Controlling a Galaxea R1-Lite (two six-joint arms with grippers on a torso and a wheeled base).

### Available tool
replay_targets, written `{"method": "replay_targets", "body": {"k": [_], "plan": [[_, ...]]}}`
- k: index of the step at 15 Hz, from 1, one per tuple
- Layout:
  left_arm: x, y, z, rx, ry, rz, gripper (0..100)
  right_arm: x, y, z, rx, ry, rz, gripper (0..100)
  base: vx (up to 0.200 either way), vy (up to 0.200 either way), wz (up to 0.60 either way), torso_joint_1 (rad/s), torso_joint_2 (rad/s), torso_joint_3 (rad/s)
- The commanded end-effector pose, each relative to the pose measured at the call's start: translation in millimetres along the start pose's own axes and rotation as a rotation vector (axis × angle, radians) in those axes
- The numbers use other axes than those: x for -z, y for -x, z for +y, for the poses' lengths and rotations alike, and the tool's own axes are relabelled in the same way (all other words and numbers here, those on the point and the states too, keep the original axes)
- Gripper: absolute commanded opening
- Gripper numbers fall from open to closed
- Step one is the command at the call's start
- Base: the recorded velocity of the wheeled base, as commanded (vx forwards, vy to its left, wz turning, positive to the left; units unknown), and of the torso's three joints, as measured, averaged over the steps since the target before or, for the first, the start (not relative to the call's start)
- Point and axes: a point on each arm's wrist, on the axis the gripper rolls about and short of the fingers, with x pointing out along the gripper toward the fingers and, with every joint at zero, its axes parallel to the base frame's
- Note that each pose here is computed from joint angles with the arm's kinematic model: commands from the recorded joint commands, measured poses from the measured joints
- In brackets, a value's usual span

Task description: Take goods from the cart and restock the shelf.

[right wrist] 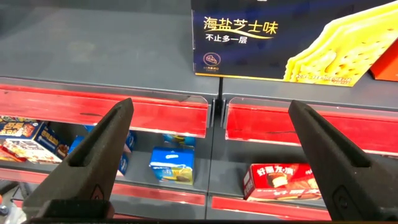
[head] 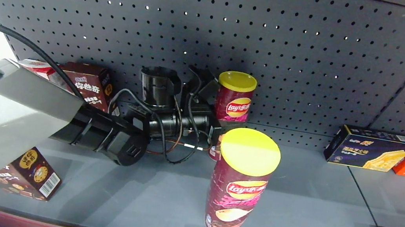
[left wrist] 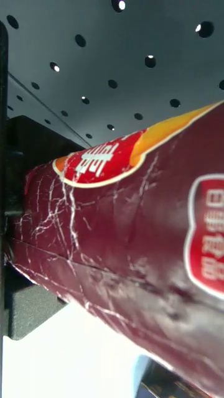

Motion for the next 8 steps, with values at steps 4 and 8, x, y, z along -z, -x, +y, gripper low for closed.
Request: {"method": "replay_targets", "body": {"k": [4,8], "plan": [[9.0,-0.3,-1.6,-0.011,-0.014,0.003,0,0.0,-0.1,0.0,-0.001,0.000,0.002,100,0.000,0.000,0.00,0.000,0.00,0.000],[4.0,3.9,-3.8,-0.083,-0.021,0.004,100,0.0,-0.1,0.0,-0.001,0.000,0.002,100,0.000,0.000,0.00,0.000,0.00,0.000]]}}
